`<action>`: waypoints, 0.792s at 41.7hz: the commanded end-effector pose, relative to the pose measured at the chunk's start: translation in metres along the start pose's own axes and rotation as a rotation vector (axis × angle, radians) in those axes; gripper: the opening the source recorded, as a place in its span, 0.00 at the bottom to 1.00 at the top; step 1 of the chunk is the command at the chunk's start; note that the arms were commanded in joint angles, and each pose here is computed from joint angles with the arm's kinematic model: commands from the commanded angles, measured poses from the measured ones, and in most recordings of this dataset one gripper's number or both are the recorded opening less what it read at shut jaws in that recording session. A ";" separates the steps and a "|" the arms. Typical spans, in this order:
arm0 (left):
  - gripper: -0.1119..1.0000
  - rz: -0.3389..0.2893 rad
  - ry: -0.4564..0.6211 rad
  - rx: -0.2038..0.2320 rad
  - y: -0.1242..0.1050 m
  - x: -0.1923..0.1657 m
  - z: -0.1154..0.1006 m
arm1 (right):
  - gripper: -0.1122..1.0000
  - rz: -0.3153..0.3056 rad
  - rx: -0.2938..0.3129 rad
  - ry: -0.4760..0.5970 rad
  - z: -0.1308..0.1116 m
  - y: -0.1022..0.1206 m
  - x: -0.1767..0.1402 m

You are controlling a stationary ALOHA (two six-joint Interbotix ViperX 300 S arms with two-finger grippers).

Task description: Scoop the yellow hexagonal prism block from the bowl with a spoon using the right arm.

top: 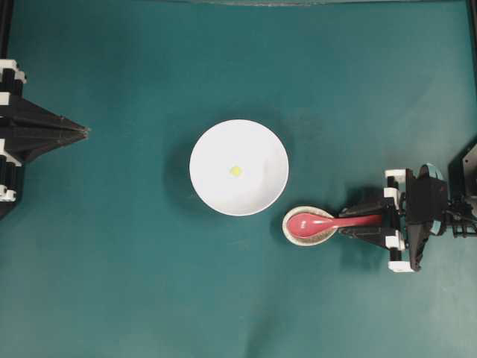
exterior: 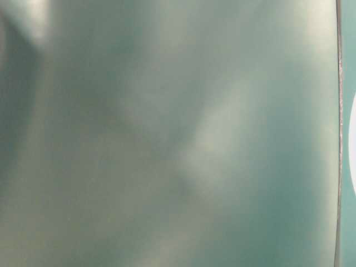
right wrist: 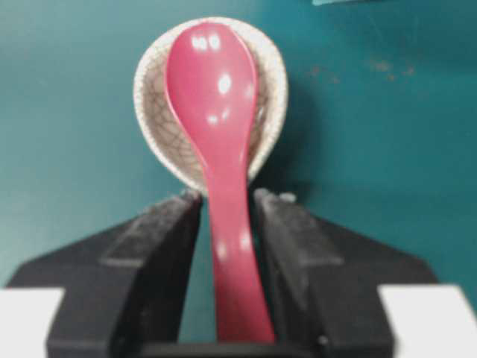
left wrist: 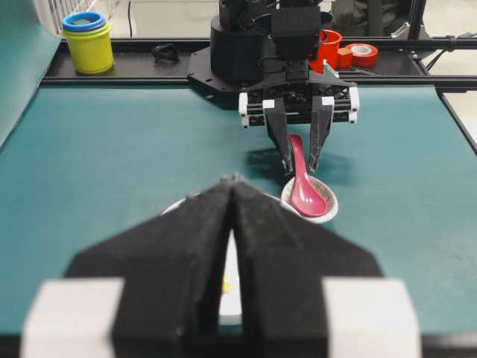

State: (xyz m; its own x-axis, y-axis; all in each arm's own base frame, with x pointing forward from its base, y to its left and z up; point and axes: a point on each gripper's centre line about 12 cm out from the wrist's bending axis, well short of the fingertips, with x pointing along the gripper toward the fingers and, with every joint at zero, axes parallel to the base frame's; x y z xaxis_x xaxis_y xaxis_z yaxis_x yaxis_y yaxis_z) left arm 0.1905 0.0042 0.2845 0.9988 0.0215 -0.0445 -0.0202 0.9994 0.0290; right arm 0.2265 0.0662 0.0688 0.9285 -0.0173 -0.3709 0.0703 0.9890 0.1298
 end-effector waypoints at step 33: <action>0.10 0.003 -0.001 0.003 0.001 0.002 0.001 | 0.47 0.007 -0.052 -0.032 0.005 0.001 -0.001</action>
State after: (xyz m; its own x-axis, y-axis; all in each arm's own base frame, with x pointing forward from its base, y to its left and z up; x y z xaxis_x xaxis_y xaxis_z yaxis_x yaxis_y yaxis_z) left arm 0.1904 0.0045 0.2838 0.9987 0.0230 -0.0460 -0.0217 0.9993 0.0290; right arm 0.2264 0.0660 0.0697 0.9314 -0.0167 -0.3635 0.0489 0.9956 0.0795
